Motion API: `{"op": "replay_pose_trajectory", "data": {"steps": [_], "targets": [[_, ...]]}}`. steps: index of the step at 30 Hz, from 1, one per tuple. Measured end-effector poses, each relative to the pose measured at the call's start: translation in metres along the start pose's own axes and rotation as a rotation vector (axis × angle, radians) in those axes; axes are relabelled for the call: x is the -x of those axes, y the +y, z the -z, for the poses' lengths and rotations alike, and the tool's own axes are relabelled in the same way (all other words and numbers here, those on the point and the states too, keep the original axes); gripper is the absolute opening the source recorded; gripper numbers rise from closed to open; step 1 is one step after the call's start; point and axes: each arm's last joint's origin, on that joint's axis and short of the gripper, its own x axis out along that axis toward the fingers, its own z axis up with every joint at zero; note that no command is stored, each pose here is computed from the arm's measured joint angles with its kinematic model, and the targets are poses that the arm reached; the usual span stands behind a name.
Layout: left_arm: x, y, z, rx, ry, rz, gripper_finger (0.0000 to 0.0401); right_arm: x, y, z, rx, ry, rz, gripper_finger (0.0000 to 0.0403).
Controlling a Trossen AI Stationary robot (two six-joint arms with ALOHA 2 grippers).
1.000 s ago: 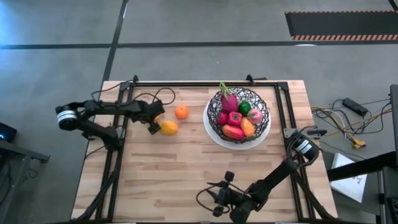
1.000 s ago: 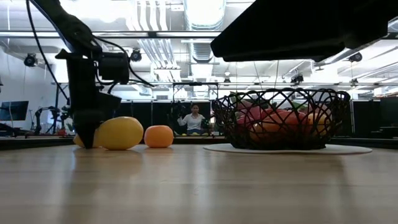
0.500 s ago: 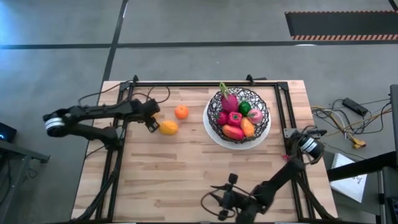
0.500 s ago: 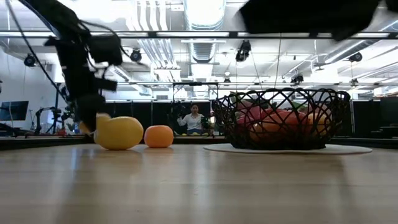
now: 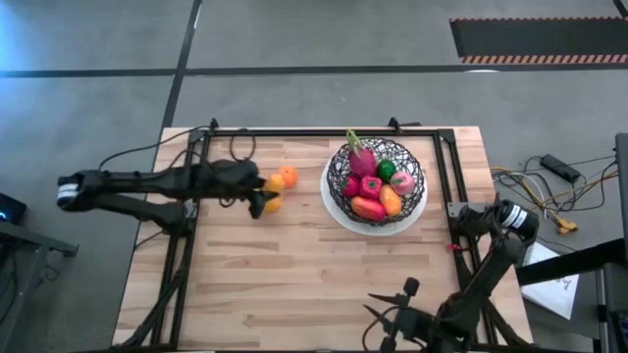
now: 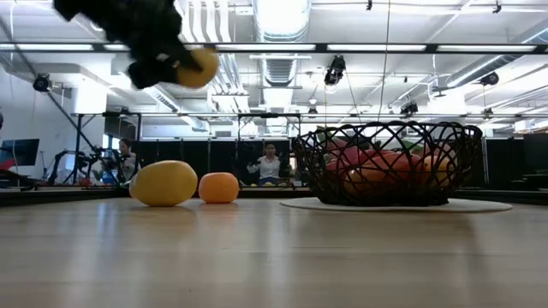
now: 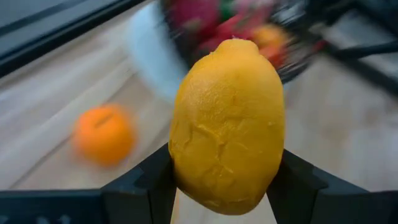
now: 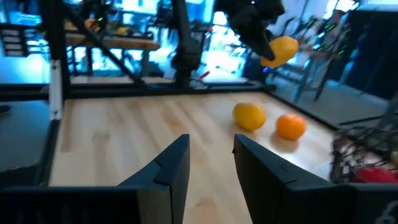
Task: Build produce basket
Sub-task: Put the left lemon into the black basket
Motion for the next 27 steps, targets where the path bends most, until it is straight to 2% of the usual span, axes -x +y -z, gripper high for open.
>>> {"op": "replay_pose_trajectory", "data": {"steps": [3,5,11,16,21,27], "targets": [[-0.018,-0.025,-0.017,0.01,-0.045,0.077,0.0178,0.0,0.002,0.005,0.009,-0.024,0.029,0.0116],[-0.033,-0.039,-0.034,0.012,-0.049,0.086,0.0178,-0.001,0.003,0.01,0.007,-0.027,0.035,0.0116],[-0.099,-0.07,-0.088,-0.037,0.017,0.027,0.0178,-0.002,0.005,0.015,-0.008,-0.027,0.037,0.0116],[-0.154,-0.078,-0.117,-0.05,0.149,-0.08,0.0178,0.0,0.006,0.014,-0.023,-0.029,0.031,0.0116],[-0.197,-0.073,-0.121,-0.054,0.261,-0.257,0.0196,0.004,0.009,0.017,-0.046,-0.029,0.017,0.0116],[-0.225,-0.062,-0.116,-0.051,0.329,-0.303,0.0212,0.021,0.013,0.022,-0.052,-0.036,-0.026,0.0116]]}}
